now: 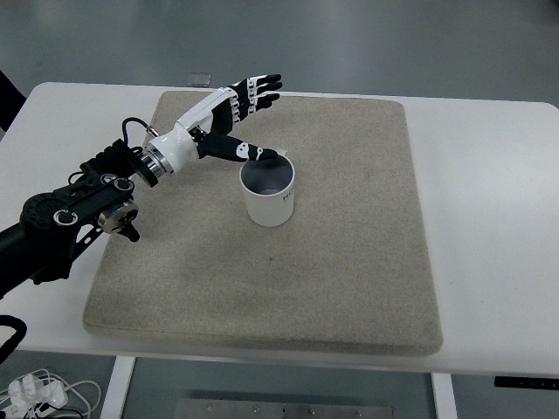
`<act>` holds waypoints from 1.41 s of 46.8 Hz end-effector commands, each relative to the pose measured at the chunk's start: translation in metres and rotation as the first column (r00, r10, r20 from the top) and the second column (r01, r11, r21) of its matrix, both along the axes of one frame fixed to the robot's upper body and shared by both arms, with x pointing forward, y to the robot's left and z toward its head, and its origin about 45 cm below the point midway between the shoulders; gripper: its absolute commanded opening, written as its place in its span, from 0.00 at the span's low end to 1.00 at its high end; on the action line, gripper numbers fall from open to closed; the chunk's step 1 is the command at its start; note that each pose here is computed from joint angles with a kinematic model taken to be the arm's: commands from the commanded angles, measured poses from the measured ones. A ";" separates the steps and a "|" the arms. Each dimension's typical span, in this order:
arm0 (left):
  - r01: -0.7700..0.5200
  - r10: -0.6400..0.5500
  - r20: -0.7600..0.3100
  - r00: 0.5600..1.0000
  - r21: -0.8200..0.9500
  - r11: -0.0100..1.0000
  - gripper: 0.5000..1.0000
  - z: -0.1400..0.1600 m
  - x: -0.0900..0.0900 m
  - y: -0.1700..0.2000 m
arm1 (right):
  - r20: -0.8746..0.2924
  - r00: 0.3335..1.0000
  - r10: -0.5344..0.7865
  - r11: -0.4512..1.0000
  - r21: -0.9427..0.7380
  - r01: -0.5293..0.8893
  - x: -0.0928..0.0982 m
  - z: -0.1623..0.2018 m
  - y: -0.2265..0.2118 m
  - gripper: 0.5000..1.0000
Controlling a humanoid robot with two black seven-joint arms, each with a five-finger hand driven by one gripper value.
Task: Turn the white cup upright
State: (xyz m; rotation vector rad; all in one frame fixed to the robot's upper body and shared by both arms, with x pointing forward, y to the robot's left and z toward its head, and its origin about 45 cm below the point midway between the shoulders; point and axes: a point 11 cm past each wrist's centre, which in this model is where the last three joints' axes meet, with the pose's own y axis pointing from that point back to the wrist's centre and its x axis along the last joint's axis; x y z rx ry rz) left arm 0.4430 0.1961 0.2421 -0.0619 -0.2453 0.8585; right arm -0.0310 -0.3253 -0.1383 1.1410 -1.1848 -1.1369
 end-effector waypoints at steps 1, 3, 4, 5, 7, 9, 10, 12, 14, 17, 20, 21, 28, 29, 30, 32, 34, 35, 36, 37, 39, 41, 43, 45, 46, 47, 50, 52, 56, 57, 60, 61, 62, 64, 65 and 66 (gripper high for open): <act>-0.004 0.005 0.026 1.000 -0.028 1.000 0.99 0.013 0.001 0.003 | 0.000 1.000 0.000 1.000 0.000 0.000 0.000 0.000 0.000 0.90; -0.008 0.010 0.037 0.999 -0.044 0.999 0.99 0.019 0.002 0.004 | 0.000 1.000 -0.002 1.000 0.000 0.002 0.000 0.000 0.000 0.90; -0.010 0.013 0.043 0.999 -0.055 0.998 0.99 0.022 0.003 0.004 | 0.000 1.000 0.000 1.000 0.000 0.000 0.000 0.000 0.000 0.90; -0.017 0.020 0.049 0.999 -0.066 0.998 0.99 0.026 0.004 0.005 | 0.000 1.000 0.000 1.000 0.000 0.000 0.000 0.000 0.000 0.90; -0.036 0.041 0.057 0.998 -0.090 0.995 0.99 0.031 0.007 0.009 | 0.000 1.000 0.001 1.000 0.000 -0.001 0.000 0.000 0.000 0.90; -0.058 0.066 0.064 0.996 -0.120 0.991 0.99 0.038 0.010 0.013 | 0.000 1.000 0.000 1.000 0.000 0.000 0.000 0.000 0.000 0.90; -0.067 0.076 0.065 0.995 -0.135 0.989 0.99 0.041 0.011 0.015 | 0.000 1.000 0.001 1.000 0.000 -0.001 0.000 0.000 0.000 0.90; -0.087 0.099 0.064 0.993 -0.162 0.983 0.99 0.045 0.014 0.019 | 0.000 1.000 0.000 1.000 0.000 0.000 0.000 0.000 0.000 0.90; -0.104 0.118 0.066 0.991 -0.185 0.977 0.99 0.051 0.018 0.021 | 0.000 1.000 0.000 1.000 0.000 0.000 0.000 0.000 0.000 0.90; -0.132 0.150 0.071 0.986 -0.208 0.969 0.99 0.060 0.024 0.026 | 0.000 1.000 0.000 1.000 0.000 0.000 0.000 0.000 0.000 0.90; -0.171 0.191 0.074 0.979 -0.218 0.961 0.99 0.065 0.030 0.032 | 0.000 1.000 0.000 1.000 0.000 0.000 0.000 0.000 0.000 0.90; -0.181 0.202 0.078 0.976 -0.217 0.959 0.99 0.067 0.032 0.034 | 0.000 1.000 0.000 1.000 0.000 0.000 0.000 0.000 0.000 0.90; -0.257 0.280 0.073 0.957 -0.230 0.939 0.99 0.076 0.047 0.053 | 0.000 1.000 0.000 1.000 0.000 0.000 0.000 0.000 0.000 0.90; -0.275 0.298 0.069 0.952 -0.236 0.932 0.99 0.077 0.050 0.058 | 0.000 1.000 -0.002 1.000 0.000 0.002 0.000 0.000 0.000 0.90; -0.294 0.317 0.063 0.946 -0.240 0.925 0.99 0.077 0.052 0.062 | 0.000 1.000 0.001 1.000 0.000 -0.001 0.000 0.000 0.000 0.90; -0.336 0.359 0.049 0.932 -0.251 0.908 0.99 0.078 0.057 0.074 | 0.000 1.000 0.000 1.000 0.000 0.000 0.000 0.000 0.000 0.90; -0.370 0.392 0.036 0.919 -0.258 0.892 0.99 0.079 0.062 0.084 | 0.000 1.000 0.000 1.000 0.000 0.000 0.000 0.000 0.000 0.90; -0.387 0.409 0.028 0.912 -0.265 0.883 0.99 0.079 0.064 0.088 | 0.000 1.000 0.000 1.000 0.000 0.000 0.000 0.000 0.000 0.90; -0.401 0.422 0.019 0.906 -0.273 0.874 0.99 0.079 0.066 0.091 | 0.000 1.000 0.000 1.000 0.000 0.000 0.000 0.000 0.000 0.90; -0.412 0.432 0.009 0.902 -0.282 0.866 0.99 0.078 0.068 0.092 | 0.000 1.000 0.001 1.000 0.000 -0.001 0.000 0.000 0.000 0.90; -0.427 0.445 -0.010 0.895 -0.304 0.852 0.99 0.077 0.070 0.096 | 0.000 1.000 0.000 1.000 0.000 0.000 0.000 0.000 0.000 0.90; -0.447 0.464 -0.028 0.885 -0.328 0.832 0.99 0.078 0.072 0.100 | 0.000 1.000 0.000 1.000 0.000 0.000 0.000 0.000 0.000 0.90; -0.458 0.475 -0.044 0.879 -0.356 0.815 0.99 0.080 0.074 0.104 | 0.000 1.000 0.000 1.000 0.000 0.000 0.000 0.000 0.000 0.90; -0.458 0.474 -0.059 0.878 -0.386 0.801 0.99 0.082 0.074 0.105 | 0.000 1.000 0.000 1.000 0.000 0.000 0.000 0.000 0.000 0.90; -0.455 0.470 -0.067 0.880 -0.401 0.795 0.99 0.083 0.074 0.106 | 0.000 1.000 0.000 1.000 0.000 0.000 0.000 0.000 0.000 0.90; -0.452 0.466 -0.074 0.882 -0.414 0.790 0.99 0.083 0.074 0.106 | 0.000 1.000 0.001 1.000 0.000 -0.001 0.000 0.000 0.000 0.90; -0.439 0.449 -0.094 0.889 -0.452 0.776 0.99 0.084 0.074 0.106 | 0.000 1.000 0.000 1.000 0.000 0.000 0.000 0.000 0.000 0.90; -0.430 0.436 -0.108 0.894 -0.483 0.763 0.99 0.085 0.074 0.104 | 0.000 1.000 0.000 1.000 0.000 0.000 0.000 0.000 0.000 0.90; -0.437 0.427 -0.153 0.891 -0.544 0.716 0.99 0.083 0.075 0.101 | 0.000 1.000 0.000 1.000 0.000 0.000 0.000 0.000 0.000 0.90; -0.446 0.422 -0.178 0.889 -0.547 0.708 0.99 0.080 0.076 0.101 | 0.000 1.000 0.000 1.000 0.000 0.000 0.000 0.000 0.000 0.90; -0.467 0.404 -0.243 0.882 -0.557 0.686 0.99 0.075 0.078 0.100 | 0.000 1.000 0.000 1.000 0.000 0.000 0.000 0.000 0.000 0.90; -0.477 0.401 -0.264 0.877 -0.558 0.678 0.99 0.073 0.078 0.100 | 0.000 1.000 0.000 1.000 0.000 0.000 0.000 0.000 0.000 0.90; -0.483 0.393 -0.283 0.875 -0.556 0.676 0.99 0.071 0.079 0.100 | 0.000 1.000 0.000 1.000 0.000 0.000 0.000 0.000 0.000 0.90; -0.494 0.380 -0.316 0.869 -0.553 0.671 0.99 0.067 0.080 0.099 | 0.000 1.000 0.000 1.000 0.000 0.000 0.000 0.000 0.000 0.90; -0.500 0.375 -0.331 0.866 -0.548 0.671 0.99 0.066 0.080 0.099 | 0.000 1.000 -0.002 1.000 0.000 0.002 0.000 0.000 0.000 0.90; -0.503 0.368 -0.344 0.864 -0.541 0.674 0.99 0.063 0.080 0.098 | 0.000 1.000 0.000 1.000 0.000 0.000 0.000 0.000 0.000 0.90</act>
